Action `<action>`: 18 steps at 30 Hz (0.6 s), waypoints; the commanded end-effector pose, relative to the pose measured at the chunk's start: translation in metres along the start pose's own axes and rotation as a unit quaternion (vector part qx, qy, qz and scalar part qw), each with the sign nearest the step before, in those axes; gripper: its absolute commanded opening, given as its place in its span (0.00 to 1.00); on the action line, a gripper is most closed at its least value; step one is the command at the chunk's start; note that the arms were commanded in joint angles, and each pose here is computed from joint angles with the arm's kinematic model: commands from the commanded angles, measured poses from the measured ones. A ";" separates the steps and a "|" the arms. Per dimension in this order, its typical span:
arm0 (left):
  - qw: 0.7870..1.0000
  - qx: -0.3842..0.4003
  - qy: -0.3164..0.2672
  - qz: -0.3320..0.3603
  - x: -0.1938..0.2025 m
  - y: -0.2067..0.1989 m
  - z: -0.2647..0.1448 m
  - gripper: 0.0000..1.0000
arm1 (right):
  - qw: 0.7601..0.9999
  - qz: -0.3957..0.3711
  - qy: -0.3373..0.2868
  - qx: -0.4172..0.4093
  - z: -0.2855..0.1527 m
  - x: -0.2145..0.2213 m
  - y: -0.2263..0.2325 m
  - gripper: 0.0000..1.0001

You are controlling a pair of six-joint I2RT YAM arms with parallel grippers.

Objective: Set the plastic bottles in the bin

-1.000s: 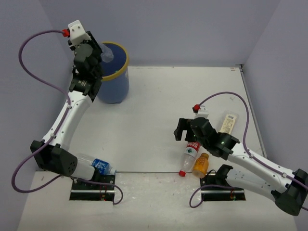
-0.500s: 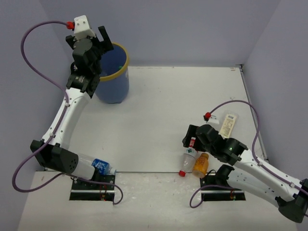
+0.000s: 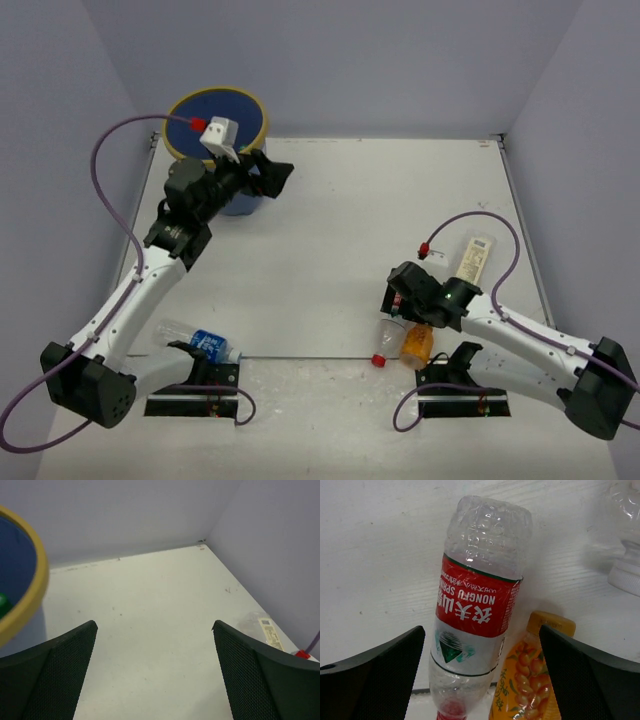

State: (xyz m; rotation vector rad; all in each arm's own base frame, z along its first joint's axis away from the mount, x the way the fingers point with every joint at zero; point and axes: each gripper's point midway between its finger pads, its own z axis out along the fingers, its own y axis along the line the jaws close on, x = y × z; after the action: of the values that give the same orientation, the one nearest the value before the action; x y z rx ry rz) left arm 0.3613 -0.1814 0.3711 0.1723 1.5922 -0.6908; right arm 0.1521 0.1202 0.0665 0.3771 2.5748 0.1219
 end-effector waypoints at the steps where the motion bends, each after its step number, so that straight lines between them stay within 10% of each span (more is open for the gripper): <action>1: 0.998 0.057 0.016 -0.022 0.042 -0.036 -0.018 1.00 | 0.999 0.030 -0.030 0.001 0.020 -0.012 0.013 0.99; 6: 0.997 0.052 0.037 -0.036 0.078 -0.032 -0.040 1.00 | 0.999 0.023 -0.019 -0.020 0.035 -0.009 0.026 0.95; 18: 0.993 0.003 0.099 -0.059 0.129 -0.008 -0.043 1.00 | 0.998 -0.012 -0.004 -0.054 0.042 -0.008 0.048 0.48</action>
State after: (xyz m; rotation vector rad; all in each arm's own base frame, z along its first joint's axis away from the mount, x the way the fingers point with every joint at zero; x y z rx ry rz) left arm 0.3000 -0.1988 0.2625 0.1669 1.7761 -0.7679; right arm 0.1788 0.1467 0.0297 0.3645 2.5965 0.1487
